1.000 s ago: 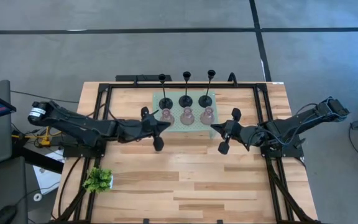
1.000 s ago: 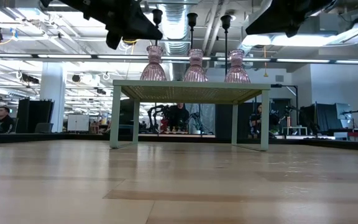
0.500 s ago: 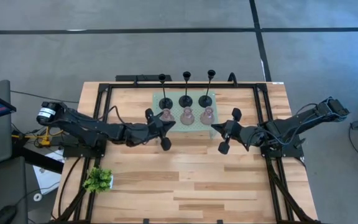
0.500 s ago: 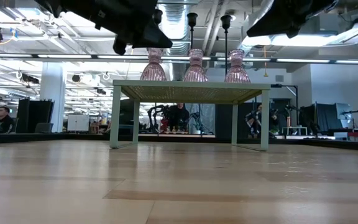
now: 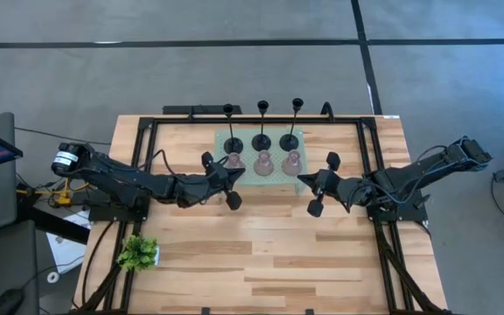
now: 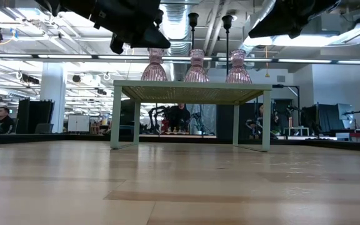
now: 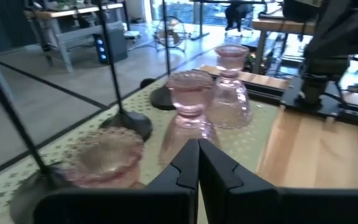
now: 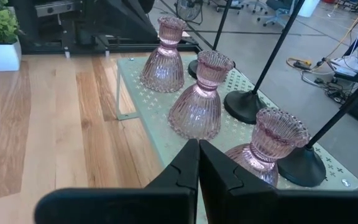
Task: Pick & Place candle stick holders
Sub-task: Adjust the left pink glass candle holder on the shelf
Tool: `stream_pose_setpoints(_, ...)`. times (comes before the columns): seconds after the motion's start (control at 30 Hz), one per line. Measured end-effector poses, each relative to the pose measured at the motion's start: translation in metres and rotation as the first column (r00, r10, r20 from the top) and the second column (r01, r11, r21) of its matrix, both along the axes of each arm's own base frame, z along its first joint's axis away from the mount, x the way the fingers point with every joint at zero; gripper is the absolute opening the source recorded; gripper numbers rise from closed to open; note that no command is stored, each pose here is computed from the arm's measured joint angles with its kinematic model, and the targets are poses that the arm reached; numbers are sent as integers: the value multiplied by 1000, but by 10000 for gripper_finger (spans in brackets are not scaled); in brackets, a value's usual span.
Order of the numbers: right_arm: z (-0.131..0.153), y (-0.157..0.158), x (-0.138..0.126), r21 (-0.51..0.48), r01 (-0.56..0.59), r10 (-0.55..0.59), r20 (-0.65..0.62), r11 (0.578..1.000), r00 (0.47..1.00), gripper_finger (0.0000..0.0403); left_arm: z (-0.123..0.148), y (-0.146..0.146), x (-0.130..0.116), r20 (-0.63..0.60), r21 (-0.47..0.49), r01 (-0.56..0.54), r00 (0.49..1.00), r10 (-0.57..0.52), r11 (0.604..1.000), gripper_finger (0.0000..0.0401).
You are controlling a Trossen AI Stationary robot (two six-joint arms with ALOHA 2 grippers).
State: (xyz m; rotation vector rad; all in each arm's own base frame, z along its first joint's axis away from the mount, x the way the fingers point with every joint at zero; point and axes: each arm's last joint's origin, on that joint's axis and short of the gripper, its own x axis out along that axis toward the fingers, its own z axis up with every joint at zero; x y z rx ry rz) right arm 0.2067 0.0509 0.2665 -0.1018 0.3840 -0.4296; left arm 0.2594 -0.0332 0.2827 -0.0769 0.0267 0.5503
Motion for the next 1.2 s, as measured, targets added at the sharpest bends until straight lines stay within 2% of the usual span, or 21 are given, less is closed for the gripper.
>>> stream_pose_setpoints(0.8, -1, 0, 0, 4, 3, -3, -5, 1000, 1000, 0, -1, 3, -2, -21, 32, -114, 993, 114, 993, 4)
stream_pose_setpoints(1.2, -1, 0, 0, 4, 3, -3, -6, 1000, 1000, 0, -2, 2, -3, -40, 41, -134, 990, 136, 990, 4)
